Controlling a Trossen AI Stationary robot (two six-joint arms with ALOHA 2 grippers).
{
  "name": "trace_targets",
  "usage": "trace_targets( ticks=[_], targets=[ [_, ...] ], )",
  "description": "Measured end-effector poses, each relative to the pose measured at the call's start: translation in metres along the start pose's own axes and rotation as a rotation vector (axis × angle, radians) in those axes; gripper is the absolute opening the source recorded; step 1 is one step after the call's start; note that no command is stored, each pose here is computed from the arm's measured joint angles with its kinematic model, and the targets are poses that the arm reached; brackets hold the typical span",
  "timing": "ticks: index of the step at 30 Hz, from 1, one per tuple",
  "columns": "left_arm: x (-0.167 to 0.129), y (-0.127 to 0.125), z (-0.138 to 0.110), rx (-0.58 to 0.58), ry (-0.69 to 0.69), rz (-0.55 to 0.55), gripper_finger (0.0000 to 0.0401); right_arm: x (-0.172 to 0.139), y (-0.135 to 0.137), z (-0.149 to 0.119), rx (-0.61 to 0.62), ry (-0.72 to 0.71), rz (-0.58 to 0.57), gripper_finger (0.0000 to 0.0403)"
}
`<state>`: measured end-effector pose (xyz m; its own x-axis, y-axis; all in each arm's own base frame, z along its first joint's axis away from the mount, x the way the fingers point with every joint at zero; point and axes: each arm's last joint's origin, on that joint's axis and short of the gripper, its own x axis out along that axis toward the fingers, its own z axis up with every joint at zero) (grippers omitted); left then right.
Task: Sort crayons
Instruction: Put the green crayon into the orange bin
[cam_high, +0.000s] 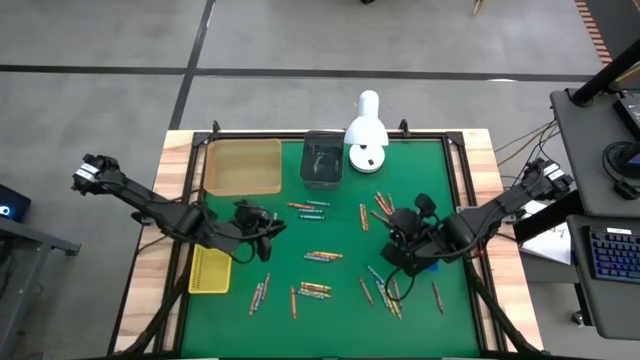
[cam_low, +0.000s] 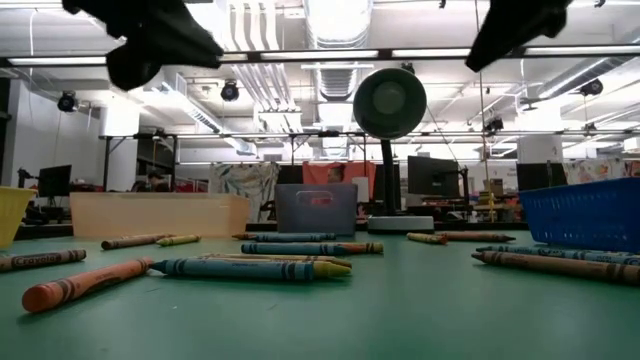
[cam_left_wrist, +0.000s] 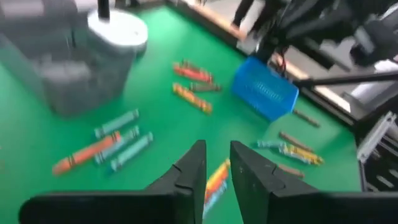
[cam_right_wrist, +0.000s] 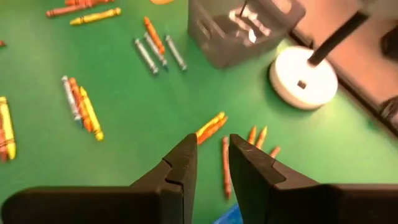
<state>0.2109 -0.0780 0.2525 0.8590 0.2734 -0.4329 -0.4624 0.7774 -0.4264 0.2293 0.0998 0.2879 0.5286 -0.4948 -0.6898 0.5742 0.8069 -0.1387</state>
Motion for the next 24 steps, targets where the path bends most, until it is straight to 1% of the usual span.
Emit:
trace_targets(
  ticks=[3,6,15,22,24],
  targets=[
    [0.005,0.001,-0.008,-0.04,0.081,0.008,0.004,0.001,0.0,0.005,-0.035,-0.031,-0.008,0.0075],
    [0.01,0.002,-0.016,-0.073,0.141,0.027,0.0037,0.004,0.0,0.009,-0.072,-0.047,-0.004,0.007],
    [0.029,0.014,-0.043,-0.153,0.332,0.192,0.0037,0.01,-0.005,0.02,-0.145,-0.056,-0.017,0.0054],
    [0.037,0.022,-0.043,-0.172,0.36,0.248,0.0037,0.016,-0.011,0.03,-0.173,-0.05,-0.025,0.0052],
    [0.037,0.027,-0.041,-0.172,0.385,0.277,0.0037,0.018,-0.012,0.034,-0.175,-0.053,-0.029,0.0052]
  ],
)
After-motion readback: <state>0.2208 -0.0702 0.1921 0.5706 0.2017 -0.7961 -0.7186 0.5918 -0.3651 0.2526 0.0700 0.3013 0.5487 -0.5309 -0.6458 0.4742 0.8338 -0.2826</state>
